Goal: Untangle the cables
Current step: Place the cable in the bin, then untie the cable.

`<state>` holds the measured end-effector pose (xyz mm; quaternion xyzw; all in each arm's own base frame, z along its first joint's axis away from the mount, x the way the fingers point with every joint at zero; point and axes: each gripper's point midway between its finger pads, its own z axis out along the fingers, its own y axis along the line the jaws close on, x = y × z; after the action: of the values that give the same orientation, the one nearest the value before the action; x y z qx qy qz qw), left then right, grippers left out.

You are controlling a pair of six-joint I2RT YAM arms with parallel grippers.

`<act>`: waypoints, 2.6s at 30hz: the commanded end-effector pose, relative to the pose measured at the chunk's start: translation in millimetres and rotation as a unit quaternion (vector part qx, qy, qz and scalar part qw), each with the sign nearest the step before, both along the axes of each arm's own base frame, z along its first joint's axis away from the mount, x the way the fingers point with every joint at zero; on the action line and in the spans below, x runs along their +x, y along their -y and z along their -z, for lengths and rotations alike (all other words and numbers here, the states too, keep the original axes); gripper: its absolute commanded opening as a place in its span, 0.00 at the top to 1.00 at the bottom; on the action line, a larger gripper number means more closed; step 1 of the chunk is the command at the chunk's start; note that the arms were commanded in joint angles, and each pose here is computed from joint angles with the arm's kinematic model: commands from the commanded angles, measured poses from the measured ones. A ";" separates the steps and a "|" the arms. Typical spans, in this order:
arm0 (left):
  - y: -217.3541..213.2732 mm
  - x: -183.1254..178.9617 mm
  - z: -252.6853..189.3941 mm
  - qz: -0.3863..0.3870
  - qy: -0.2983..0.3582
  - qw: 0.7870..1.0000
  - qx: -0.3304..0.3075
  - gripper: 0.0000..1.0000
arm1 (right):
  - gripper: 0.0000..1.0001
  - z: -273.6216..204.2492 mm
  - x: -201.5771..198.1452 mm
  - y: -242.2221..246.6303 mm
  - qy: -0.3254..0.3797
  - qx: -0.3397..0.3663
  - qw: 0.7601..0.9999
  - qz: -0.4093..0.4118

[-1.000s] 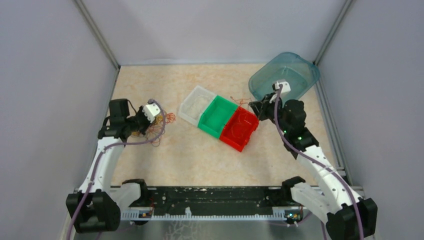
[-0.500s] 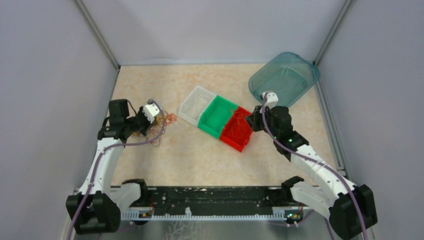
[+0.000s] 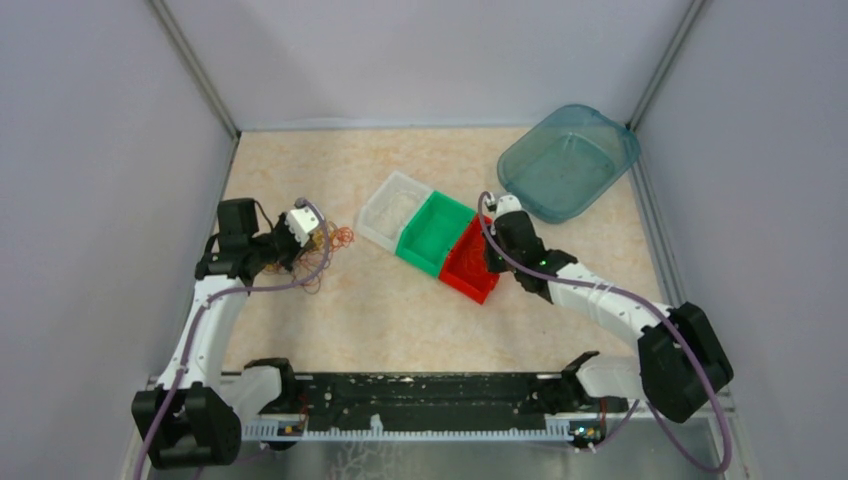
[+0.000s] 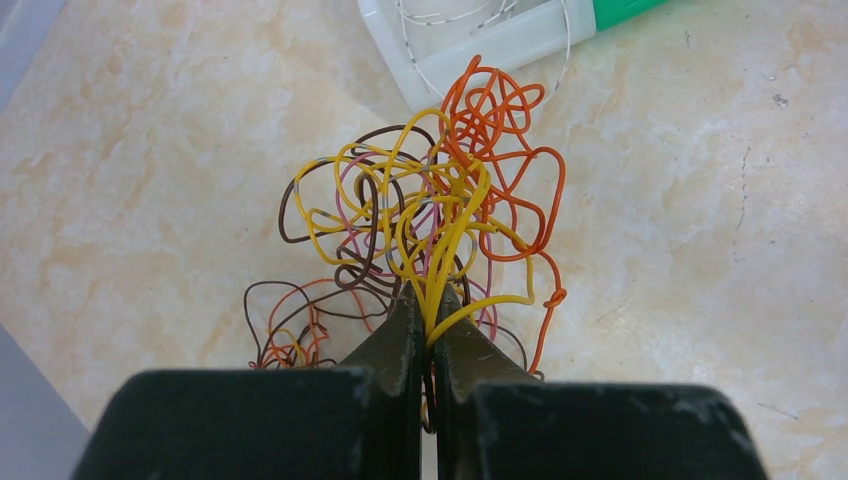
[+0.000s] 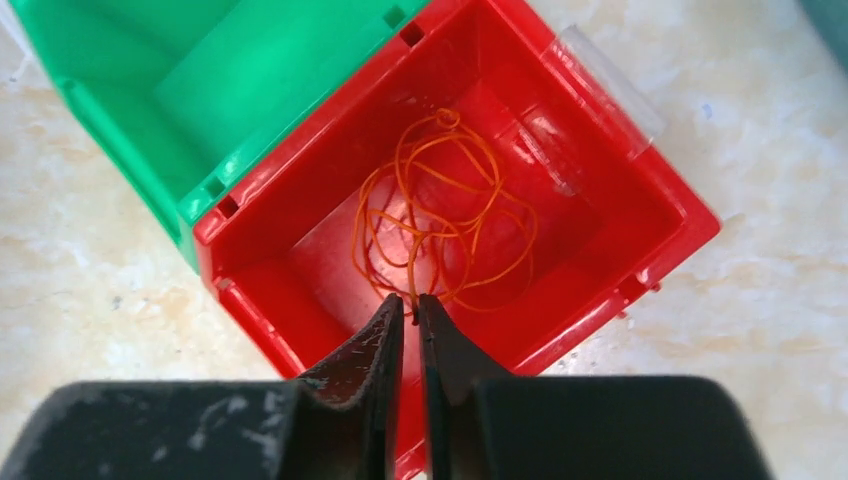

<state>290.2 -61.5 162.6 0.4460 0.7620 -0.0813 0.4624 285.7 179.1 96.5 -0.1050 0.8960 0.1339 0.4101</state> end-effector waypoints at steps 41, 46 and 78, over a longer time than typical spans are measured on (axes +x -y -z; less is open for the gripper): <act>66.1 -78.3 -63.0 0.182 -0.056 0.971 -0.147 1.00 | 0.59 -158.9 -66.7 -253.7 0.215 0.265 0.864 -0.369; 67.8 -80.6 -62.9 0.189 -0.060 0.968 -0.151 1.00 | 0.47 -150.7 -56.9 -246.2 0.218 0.251 0.880 -0.340; -49.5 -6.8 47.6 -0.040 -0.014 0.988 0.146 1.00 | 1.00 -174.0 -54.5 -73.4 0.253 0.275 0.915 -0.152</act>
<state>270.4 -38.7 125.2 0.4701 0.7868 -0.0348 0.3984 227.9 280.8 240.1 -0.1922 0.6793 0.4157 0.5734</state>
